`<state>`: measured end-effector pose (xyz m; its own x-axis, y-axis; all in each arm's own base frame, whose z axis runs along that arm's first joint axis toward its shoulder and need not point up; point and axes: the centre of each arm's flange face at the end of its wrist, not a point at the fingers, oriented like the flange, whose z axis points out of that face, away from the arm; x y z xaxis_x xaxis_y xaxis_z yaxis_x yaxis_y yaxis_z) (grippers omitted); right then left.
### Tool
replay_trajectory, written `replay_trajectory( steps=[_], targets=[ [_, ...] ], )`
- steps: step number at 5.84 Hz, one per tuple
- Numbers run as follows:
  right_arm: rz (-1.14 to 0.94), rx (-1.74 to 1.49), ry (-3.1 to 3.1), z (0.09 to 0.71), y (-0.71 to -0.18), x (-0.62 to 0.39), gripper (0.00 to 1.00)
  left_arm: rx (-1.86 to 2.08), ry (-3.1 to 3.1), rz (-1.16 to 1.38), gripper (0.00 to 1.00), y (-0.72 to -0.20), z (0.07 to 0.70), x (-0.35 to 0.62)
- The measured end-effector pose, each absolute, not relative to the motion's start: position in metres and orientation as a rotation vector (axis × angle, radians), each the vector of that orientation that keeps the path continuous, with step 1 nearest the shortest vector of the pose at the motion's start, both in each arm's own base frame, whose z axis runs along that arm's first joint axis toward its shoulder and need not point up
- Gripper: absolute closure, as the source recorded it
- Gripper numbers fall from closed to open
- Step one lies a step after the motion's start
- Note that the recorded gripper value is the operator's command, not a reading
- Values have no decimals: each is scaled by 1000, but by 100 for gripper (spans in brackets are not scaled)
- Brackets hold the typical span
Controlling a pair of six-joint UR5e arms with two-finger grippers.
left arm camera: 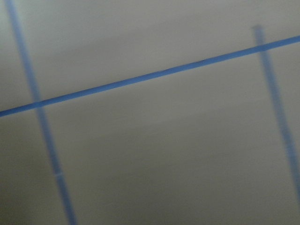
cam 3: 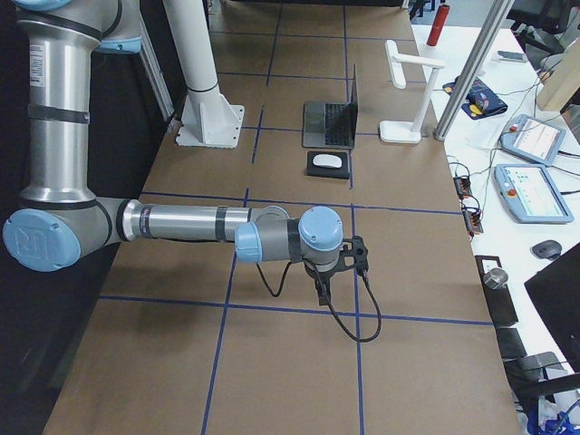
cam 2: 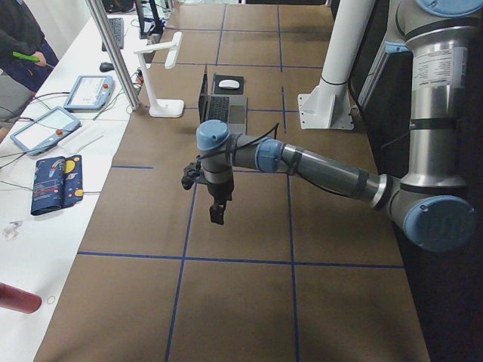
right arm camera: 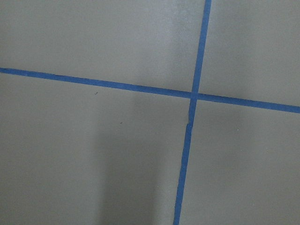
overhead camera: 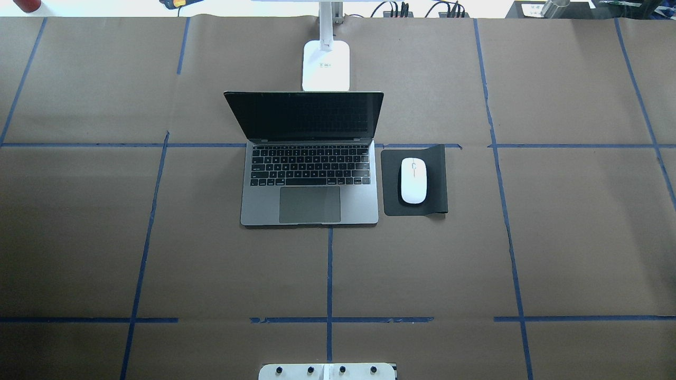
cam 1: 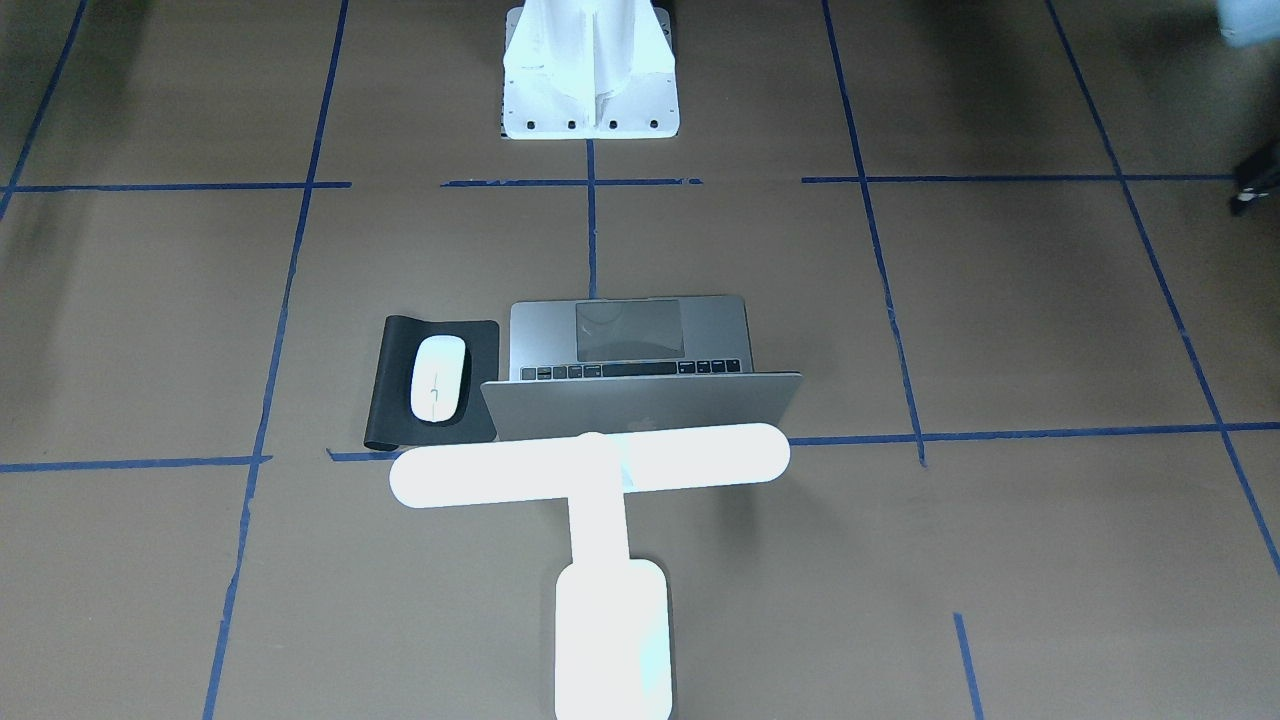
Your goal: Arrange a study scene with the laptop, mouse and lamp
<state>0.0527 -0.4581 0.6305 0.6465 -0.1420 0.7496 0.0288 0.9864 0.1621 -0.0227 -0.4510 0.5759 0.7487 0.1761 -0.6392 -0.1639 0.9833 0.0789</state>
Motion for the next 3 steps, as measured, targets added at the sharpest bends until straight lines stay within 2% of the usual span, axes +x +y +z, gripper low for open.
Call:
replay_trajectory(
  steps=[3],
  targets=[
    [-77,120,-865,636,-456,53,0,-48,768,127,0,-435,659,-68]
  ],
)
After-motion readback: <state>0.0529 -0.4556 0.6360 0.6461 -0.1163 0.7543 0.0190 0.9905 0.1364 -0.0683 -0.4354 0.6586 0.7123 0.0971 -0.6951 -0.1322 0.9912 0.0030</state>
